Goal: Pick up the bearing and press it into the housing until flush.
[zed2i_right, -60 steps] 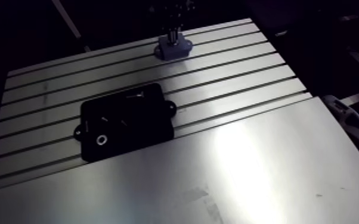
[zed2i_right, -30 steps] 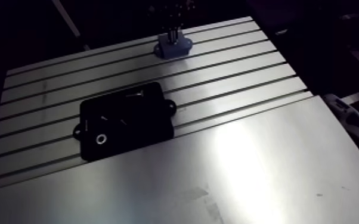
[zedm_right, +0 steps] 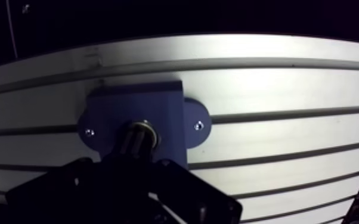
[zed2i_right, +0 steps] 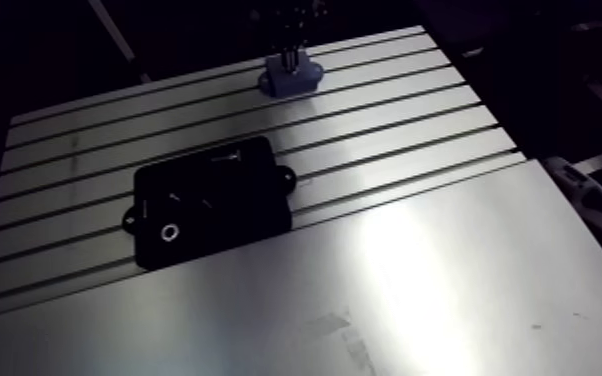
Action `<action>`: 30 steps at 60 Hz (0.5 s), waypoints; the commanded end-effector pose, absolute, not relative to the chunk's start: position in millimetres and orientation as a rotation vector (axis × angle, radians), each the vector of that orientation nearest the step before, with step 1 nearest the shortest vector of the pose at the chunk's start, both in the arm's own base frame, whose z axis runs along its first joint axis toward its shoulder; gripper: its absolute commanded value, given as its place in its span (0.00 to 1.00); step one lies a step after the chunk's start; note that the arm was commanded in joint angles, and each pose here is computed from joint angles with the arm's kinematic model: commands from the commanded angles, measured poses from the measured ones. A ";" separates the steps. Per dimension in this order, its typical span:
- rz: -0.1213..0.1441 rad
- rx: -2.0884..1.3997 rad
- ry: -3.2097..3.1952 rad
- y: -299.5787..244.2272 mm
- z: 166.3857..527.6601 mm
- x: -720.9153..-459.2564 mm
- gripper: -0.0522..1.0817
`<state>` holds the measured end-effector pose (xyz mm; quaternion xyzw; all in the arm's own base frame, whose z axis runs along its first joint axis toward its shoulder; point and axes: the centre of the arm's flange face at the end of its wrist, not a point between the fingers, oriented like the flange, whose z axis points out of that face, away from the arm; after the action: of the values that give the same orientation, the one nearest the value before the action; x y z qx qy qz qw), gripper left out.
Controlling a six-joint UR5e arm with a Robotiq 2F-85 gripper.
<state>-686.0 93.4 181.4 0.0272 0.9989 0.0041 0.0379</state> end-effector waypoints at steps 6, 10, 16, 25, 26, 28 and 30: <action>0.010 0.082 3.061 92.6 179.1 -685.6 1.00; 0.010 0.082 3.061 92.6 179.1 -685.6 1.00; 0.010 0.082 3.061 92.6 178.9 -685.6 1.00; 0.012 0.078 3.063 91.8 180.3 -686.6 1.00; 0.012 0.075 3.064 91.0 180.4 -686.8 1.00; 0.013 0.077 3.066 90.8 182.1 -686.8 1.00; 0.015 0.077 3.070 90.9 184.7 -687.1 1.00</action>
<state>-685.8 91.9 181.4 0.0259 0.9989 0.0040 0.0383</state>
